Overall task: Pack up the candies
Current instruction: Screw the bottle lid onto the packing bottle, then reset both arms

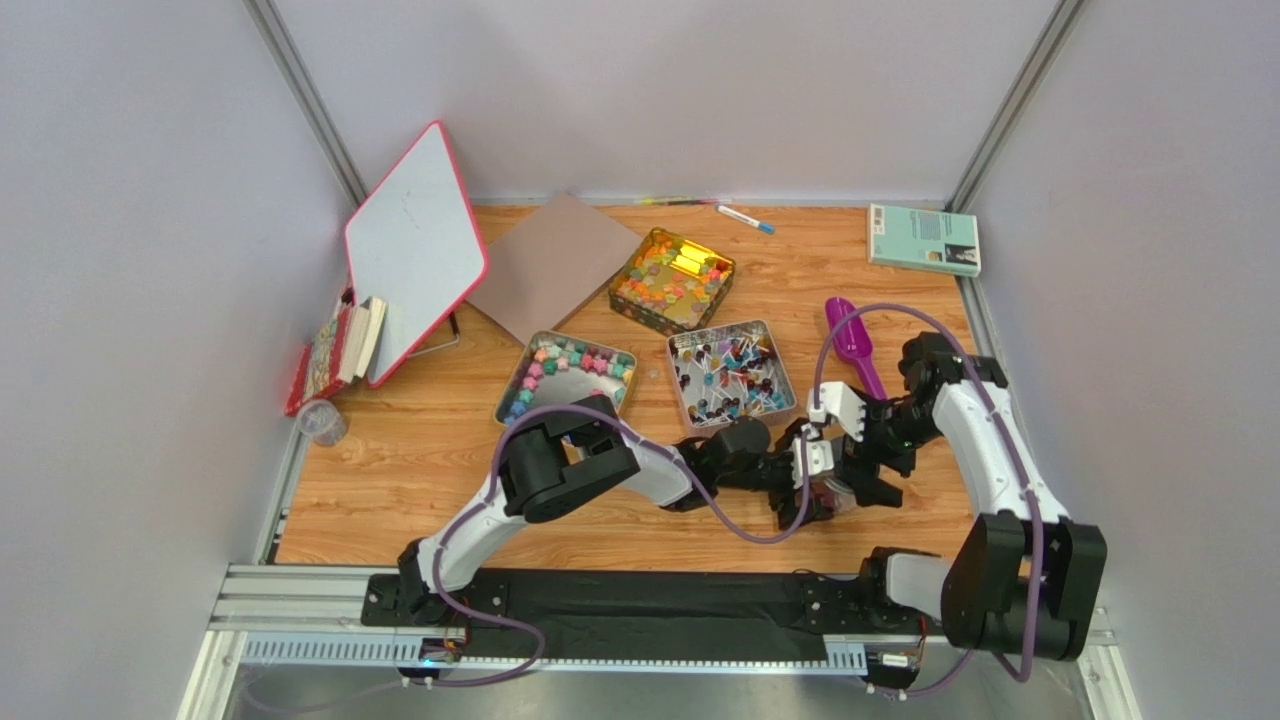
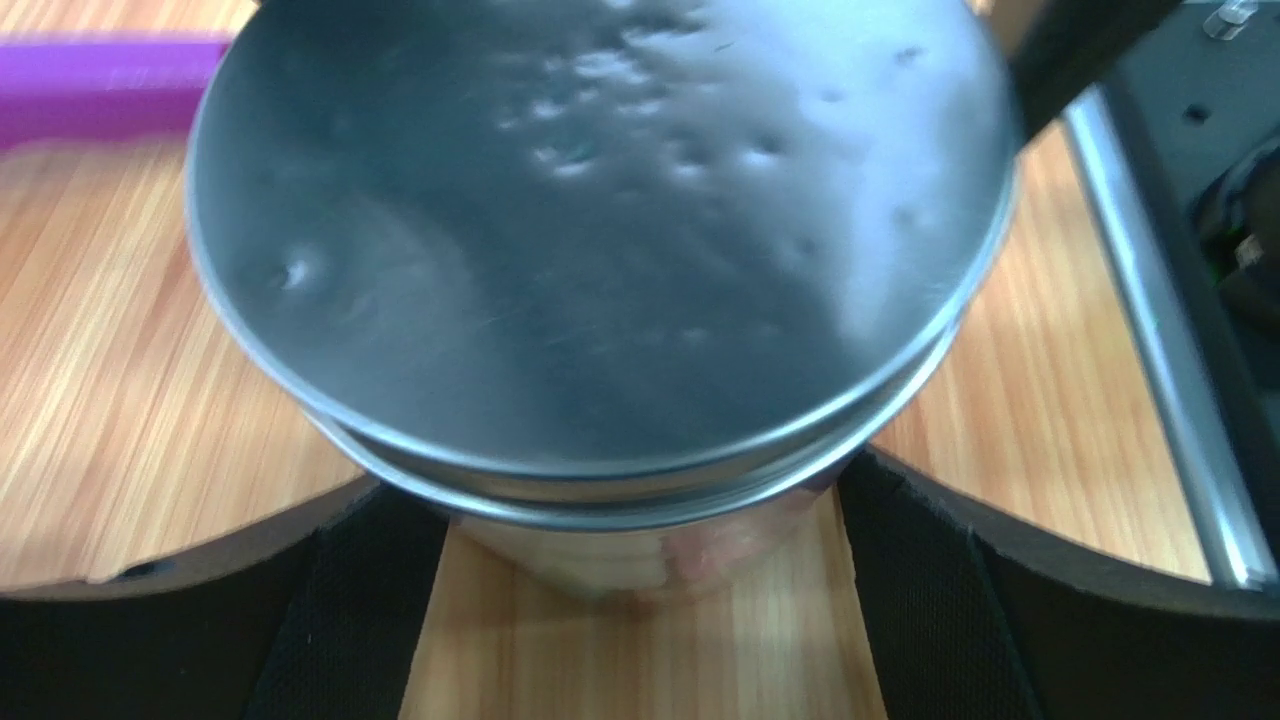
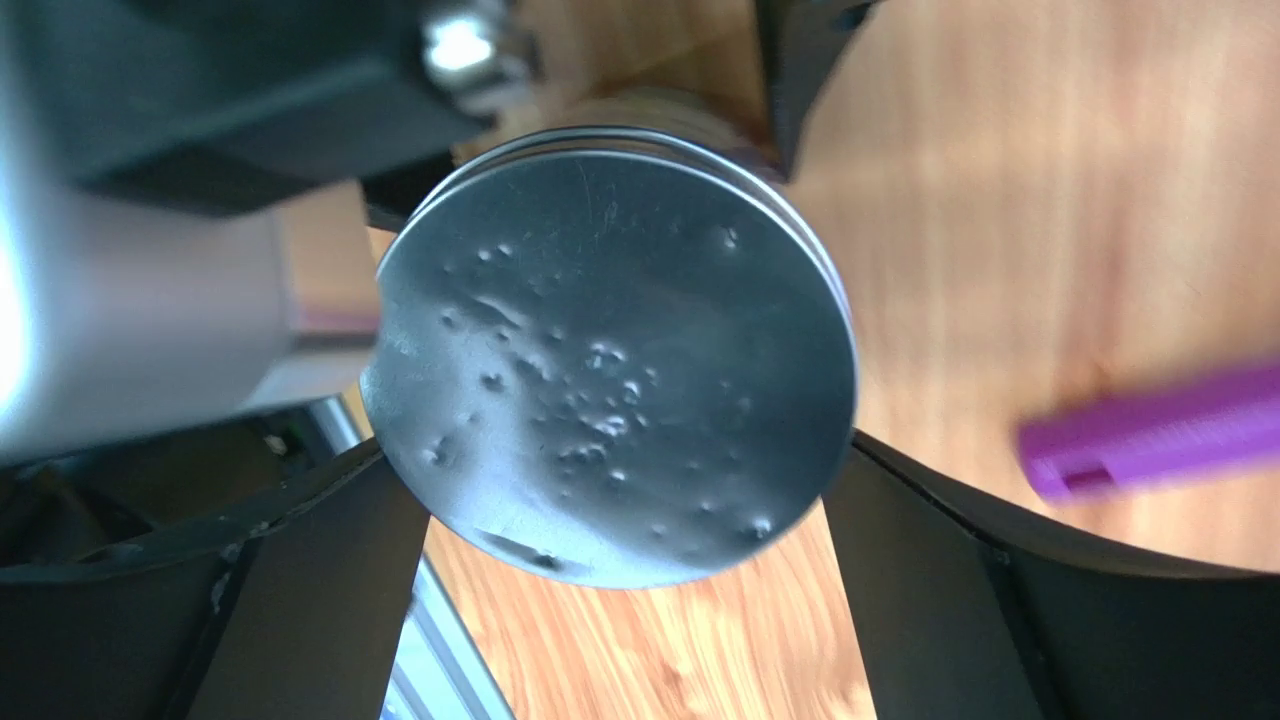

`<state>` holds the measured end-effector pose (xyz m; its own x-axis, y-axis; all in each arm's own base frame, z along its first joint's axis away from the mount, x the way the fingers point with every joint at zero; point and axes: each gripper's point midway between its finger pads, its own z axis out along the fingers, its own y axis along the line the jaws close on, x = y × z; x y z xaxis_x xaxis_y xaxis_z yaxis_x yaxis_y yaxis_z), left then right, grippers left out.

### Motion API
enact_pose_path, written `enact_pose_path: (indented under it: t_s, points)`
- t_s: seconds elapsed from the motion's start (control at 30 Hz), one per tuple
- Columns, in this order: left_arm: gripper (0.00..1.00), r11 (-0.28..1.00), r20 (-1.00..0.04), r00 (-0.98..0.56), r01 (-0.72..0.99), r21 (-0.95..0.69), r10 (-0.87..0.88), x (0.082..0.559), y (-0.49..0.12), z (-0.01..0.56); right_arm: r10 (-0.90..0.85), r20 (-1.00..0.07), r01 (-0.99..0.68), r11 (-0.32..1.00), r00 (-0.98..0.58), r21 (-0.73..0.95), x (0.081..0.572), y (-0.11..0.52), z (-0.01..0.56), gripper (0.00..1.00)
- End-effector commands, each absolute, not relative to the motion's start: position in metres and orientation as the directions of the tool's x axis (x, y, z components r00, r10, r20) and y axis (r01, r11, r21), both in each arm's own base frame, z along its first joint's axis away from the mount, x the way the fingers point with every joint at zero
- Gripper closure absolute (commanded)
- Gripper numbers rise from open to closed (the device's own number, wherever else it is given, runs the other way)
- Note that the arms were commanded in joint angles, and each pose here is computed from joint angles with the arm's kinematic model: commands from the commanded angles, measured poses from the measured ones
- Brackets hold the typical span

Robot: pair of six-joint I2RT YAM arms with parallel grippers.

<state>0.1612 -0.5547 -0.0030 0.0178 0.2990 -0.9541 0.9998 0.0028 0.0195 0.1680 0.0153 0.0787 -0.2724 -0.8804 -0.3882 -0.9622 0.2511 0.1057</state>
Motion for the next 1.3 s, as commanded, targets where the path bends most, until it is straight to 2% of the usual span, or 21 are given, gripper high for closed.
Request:
enact_pose_path:
  t_s: [0.0,0.07,0.2,0.23,0.27,0.33,0.43,0.53,0.57,0.67,0.7,0.8,0.97,1.07,1.1,1.17,1.27]
  points:
    - [0.0,0.1,-0.295,-0.155,0.976,-0.194,0.943,0.094,-0.363,-0.217,-0.9,-0.382,-0.973,0.232,-0.21,-0.014,0.171,0.011,0.088,0.0]
    - [0.0,0.092,-0.275,-0.148,0.974,-0.206,0.95,0.094,-0.361,-0.205,-0.896,-0.39,-0.968,0.248,-0.213,-0.042,0.171,0.009,0.096,0.0]
    - [0.0,0.069,-0.312,-0.153,0.962,-0.265,0.938,0.089,-0.355,-0.161,-0.888,-0.411,-0.965,0.255,-0.208,-0.062,0.172,0.011,0.115,0.0]
    - [0.0,0.093,-0.269,-0.178,0.949,-0.302,0.947,0.084,-0.341,-0.154,-0.885,-0.417,-0.966,0.253,-0.21,-0.05,0.169,0.012,0.117,0.0]
    - [0.0,0.111,-0.289,-0.208,0.942,-0.317,0.934,0.091,-0.343,-0.136,-0.884,-0.417,-0.966,0.254,-0.212,-0.048,0.167,0.013,0.119,0.0]
    - [0.0,0.126,-0.254,-0.225,0.927,-0.354,0.941,0.086,-0.329,-0.123,-0.882,-0.419,-0.964,0.261,-0.217,-0.05,0.165,0.013,0.124,0.0]
    - [0.0,0.108,-0.267,-0.201,0.939,-0.327,0.943,0.095,-0.32,-0.096,-0.868,-0.443,-0.949,0.299,-0.224,-0.105,0.172,0.014,0.141,0.0]
    - [0.01,0.114,-0.325,-0.197,0.96,-0.257,0.925,0.119,-0.322,-0.055,-0.812,-0.521,-0.893,0.409,-0.262,-0.188,0.193,0.014,0.179,0.0]
    - [0.0,0.116,-0.388,-0.196,0.968,-0.22,0.901,0.131,-0.33,-0.027,-0.751,-0.56,-0.837,0.518,-0.349,-0.173,0.199,0.012,0.189,0.0]
    - [0.0,0.134,-0.5,-0.179,0.983,-0.124,0.848,0.165,-0.34,0.036,-0.643,-0.657,-0.686,0.681,-0.394,-0.255,0.234,0.001,0.232,0.0]
    - [0.01,0.141,-0.523,-0.165,0.986,-0.084,0.836,0.176,-0.341,0.053,-0.575,-0.691,-0.628,0.746,-0.439,-0.222,0.237,0.001,0.24,0.0]
    - [0.0,0.157,-0.618,-0.11,0.987,0.022,0.778,0.207,-0.348,0.122,-0.474,-0.748,-0.516,0.831,-0.465,-0.207,0.248,-0.002,0.265,0.0]
    - [0.0,0.294,-0.738,-0.068,0.938,0.181,0.671,0.26,-0.345,0.237,-0.306,-0.804,-0.351,0.927,-0.51,-0.13,0.255,-0.008,0.293,0.0]
    - [0.01,0.461,-0.784,-0.093,0.848,0.261,0.614,0.288,-0.332,0.294,-0.166,-0.826,-0.172,0.981,-0.539,-0.086,0.262,-0.023,0.301,0.0]
    - [0.0,0.562,-0.792,-0.145,0.779,0.279,0.594,0.301,-0.319,0.308,-0.146,-0.827,-0.132,0.987,-0.543,-0.087,0.262,-0.028,0.301,0.0]
    - [0.01,0.586,-0.829,-0.119,0.762,0.277,0.547,0.304,-0.319,0.341,-0.124,-0.827,-0.043,0.992,-0.548,-0.12,0.262,-0.044,0.302,0.0]
    - [0.0,0.579,-0.875,-0.062,0.772,0.263,0.481,0.303,-0.331,0.373,-0.165,-0.824,-0.007,0.981,-0.542,-0.192,0.255,-0.058,0.306,0.0]
